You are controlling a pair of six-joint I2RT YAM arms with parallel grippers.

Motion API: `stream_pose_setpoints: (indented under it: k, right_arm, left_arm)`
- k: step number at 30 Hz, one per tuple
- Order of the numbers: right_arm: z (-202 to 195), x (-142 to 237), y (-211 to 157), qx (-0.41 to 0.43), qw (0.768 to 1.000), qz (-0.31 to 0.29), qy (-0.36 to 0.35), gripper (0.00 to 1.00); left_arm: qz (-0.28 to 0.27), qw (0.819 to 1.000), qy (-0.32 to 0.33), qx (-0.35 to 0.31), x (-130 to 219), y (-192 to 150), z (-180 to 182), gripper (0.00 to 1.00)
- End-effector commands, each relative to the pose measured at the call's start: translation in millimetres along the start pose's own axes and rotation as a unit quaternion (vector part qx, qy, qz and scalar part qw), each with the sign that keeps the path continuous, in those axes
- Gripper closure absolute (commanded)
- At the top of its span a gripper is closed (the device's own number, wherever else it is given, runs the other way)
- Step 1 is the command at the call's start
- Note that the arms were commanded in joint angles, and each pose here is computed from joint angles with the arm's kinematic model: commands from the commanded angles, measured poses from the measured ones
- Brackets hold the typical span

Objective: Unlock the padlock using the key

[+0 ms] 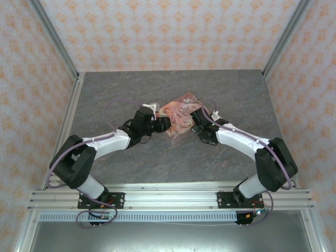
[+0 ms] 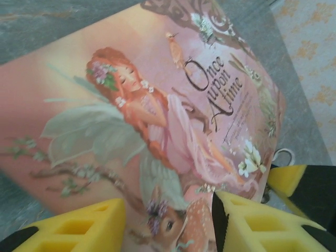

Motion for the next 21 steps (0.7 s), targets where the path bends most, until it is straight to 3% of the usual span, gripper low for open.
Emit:
stream_pose_setpoints:
  k: [1, 6, 11, 16, 21]
  right_arm:
    - [-13, 25, 7, 0.038, 0.999, -0.006, -0.009, 1.00]
    - [-19, 45, -8, 0.101, 0.993, 0.058, 0.014, 1.00]
    - [-8, 64, -39, 0.169, 0.969, 0.153, 0.092, 1.00]
    - [0, 75, -78, 0.243, 0.947, 0.182, 0.107, 1.00]
    - [22, 71, -127, 0.262, 0.932, 0.205, 0.143, 1.00]
  left_arm:
    - [0.011, 0.999, 0.040, -0.023, 19, 2, 8, 0.44]
    - [-0.011, 0.996, 0.057, -0.070, 50, 22, -4, 0.42]
    - [-0.026, 0.986, 0.126, -0.103, 85, 32, 5, 0.41]
    - [-0.033, 0.972, 0.204, -0.112, 118, 26, 29, 0.39]
    - [-0.047, 0.963, 0.251, -0.085, 147, 12, 55, 0.33]
Point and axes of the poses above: each hand's point on the last joint's axis, 136 mm out from that joint toward the fingers, its own x axis back along the fingers, its own z axis along the line the jaws close on, y = z × x, the point moved 4 cm from there along x, back along the fingers, and after that the axes turned 1 degree about x, right-handed, at the moved point
